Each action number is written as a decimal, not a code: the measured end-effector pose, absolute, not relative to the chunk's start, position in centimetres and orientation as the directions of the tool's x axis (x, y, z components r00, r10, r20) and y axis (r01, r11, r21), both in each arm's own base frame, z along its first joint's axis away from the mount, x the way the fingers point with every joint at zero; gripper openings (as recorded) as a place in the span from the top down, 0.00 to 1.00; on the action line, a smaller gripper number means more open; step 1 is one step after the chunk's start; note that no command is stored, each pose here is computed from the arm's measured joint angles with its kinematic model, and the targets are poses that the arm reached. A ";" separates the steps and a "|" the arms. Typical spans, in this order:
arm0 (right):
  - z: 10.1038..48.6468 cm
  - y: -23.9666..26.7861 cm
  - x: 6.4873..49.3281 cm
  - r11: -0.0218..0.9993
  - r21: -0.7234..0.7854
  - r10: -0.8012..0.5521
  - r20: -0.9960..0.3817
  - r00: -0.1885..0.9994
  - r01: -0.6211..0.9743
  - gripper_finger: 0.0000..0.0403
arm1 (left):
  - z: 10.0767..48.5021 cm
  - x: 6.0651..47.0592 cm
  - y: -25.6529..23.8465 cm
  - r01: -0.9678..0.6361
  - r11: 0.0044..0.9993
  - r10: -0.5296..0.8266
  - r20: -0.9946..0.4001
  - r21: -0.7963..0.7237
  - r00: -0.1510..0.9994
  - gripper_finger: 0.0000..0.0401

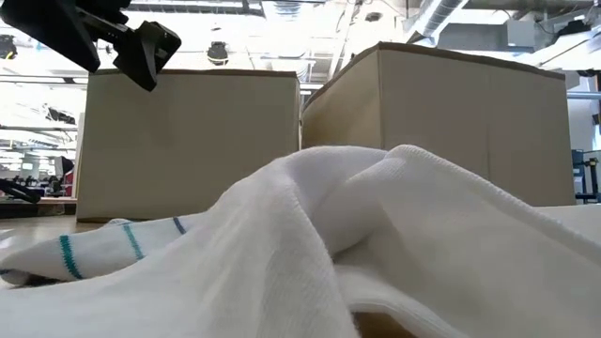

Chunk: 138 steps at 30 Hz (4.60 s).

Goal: Sort clothes
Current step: Put the top white sock into the left laundry organizer

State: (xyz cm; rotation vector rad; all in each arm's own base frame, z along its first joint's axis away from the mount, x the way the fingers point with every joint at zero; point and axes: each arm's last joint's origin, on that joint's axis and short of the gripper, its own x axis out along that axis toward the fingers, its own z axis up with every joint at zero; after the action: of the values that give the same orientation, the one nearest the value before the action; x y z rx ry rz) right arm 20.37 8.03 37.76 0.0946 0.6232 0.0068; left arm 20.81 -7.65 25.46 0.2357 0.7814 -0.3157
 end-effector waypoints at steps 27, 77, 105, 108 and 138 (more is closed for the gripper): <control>17.1 22.1 33.2 0.983 0.001 0.113 -0.788 0.606 -0.182 0.49 | 25.8 21.1 -7.8 0.322 0.945 -0.202 -0.685 0.050 0.700 0.39; 31.4 17.5 29.7 0.856 -0.517 -0.238 -0.344 0.908 0.028 1.00 | 22.9 31.5 -8.5 0.352 0.933 -0.360 -0.230 -0.075 0.904 0.39; 31.1 16.4 30.4 0.860 -0.506 -0.281 -0.362 0.889 0.065 0.99 | 22.3 32.7 -8.3 0.337 0.938 -0.324 -0.147 0.076 0.935 0.98; 31.0 16.5 30.3 0.870 -0.488 -0.279 -0.369 0.887 0.071 0.99 | 22.9 32.4 -8.5 0.352 0.927 -0.337 -0.130 0.130 0.933 0.99; 28.6 19.0 27.4 0.948 -0.301 -0.254 -0.523 0.813 0.103 0.65 | 36.3 19.6 -0.7 -0.319 0.762 0.296 0.136 0.563 0.946 1.00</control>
State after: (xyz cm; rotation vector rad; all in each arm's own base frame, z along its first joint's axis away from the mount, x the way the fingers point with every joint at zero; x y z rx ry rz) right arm 27.43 19.00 28.64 -0.2654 0.5920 -0.1926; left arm 19.62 -0.71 36.29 0.6196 -0.0396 0.3347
